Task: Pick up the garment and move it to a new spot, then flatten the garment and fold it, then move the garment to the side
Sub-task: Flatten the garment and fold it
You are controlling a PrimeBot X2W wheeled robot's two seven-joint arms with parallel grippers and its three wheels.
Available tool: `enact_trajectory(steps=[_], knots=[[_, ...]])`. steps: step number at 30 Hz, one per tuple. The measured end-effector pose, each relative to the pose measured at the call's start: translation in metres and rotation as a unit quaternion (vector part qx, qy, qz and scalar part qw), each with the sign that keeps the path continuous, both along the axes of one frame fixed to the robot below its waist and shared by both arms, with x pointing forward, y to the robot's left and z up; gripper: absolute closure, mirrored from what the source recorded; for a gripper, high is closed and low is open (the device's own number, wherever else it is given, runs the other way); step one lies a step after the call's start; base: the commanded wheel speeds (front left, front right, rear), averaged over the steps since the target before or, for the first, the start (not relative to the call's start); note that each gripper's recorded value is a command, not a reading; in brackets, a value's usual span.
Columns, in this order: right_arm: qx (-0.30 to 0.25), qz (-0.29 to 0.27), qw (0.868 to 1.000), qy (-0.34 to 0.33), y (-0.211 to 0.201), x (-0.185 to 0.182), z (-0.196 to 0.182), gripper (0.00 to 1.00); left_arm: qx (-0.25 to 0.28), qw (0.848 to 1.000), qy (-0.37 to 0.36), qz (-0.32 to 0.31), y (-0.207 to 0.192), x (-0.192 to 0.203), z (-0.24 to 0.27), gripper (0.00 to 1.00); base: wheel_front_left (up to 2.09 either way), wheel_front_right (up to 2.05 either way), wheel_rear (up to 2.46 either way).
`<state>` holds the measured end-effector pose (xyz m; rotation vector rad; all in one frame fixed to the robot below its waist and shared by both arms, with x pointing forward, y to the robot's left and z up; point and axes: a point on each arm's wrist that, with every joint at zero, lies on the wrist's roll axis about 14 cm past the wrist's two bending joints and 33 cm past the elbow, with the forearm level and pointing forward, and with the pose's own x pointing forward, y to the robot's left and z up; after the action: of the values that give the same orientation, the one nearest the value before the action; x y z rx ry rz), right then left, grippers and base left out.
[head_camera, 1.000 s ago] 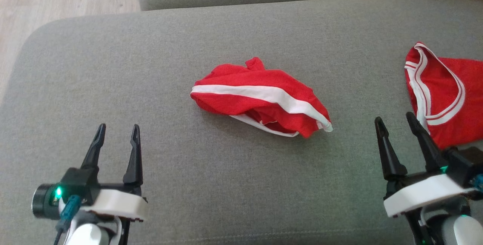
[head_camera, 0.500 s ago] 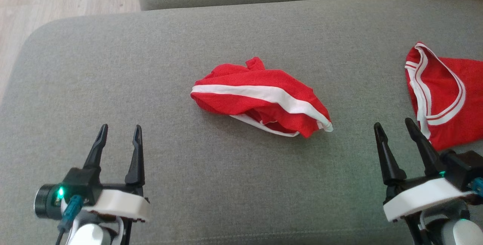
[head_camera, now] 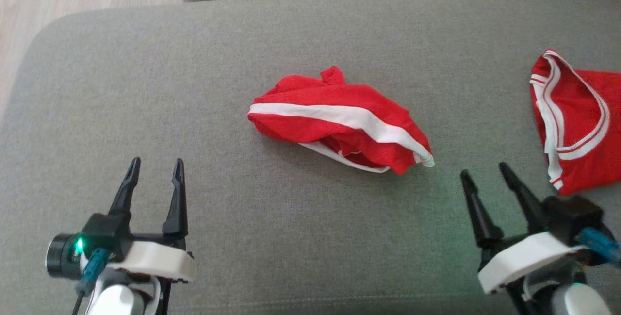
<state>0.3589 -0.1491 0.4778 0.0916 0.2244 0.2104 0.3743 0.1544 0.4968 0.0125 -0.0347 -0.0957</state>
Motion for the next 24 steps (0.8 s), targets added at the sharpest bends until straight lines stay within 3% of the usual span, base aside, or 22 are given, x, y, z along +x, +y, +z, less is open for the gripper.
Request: enact_trajectory(steps=[6, 16, 17, 18, 24], knots=[[-0.015, 0.042, 0.997, 0.058, 0.019, -0.001, -0.036, 0.00, -0.001, 1.000, -0.003, -0.001, -0.001, 0.010, 0.001, 0.00, 0.00, 0.00, 0.00], [-0.034, 0.092, 0.993, 0.073, 0.045, 0.039, -0.058, 0.00, -0.004, 1.000, -0.001, 0.003, -0.001, 0.026, -0.004, 0.00, 0.00, 0.00, 0.00], [-0.036, 0.093, 0.992, 0.075, 0.046, 0.041, -0.060, 0.57, -0.005, 1.000, -0.001, 0.004, -0.001, 0.027, -0.004, 0.00, 0.00, 0.00, 0.00], [-0.038, 0.094, 0.992, 0.078, 0.045, 0.042, -0.062, 1.00, -0.005, 1.000, 0.000, 0.005, 0.000, 0.027, -0.004, 0.00, 0.00, 0.00, 0.00], [-0.047, 0.082, 0.993, 0.069, 0.033, 0.050, -0.061, 1.00, -0.006, 1.000, 0.000, 0.005, -0.001, 0.027, -0.005, 0.00, 0.00, 0.00, 0.00]])
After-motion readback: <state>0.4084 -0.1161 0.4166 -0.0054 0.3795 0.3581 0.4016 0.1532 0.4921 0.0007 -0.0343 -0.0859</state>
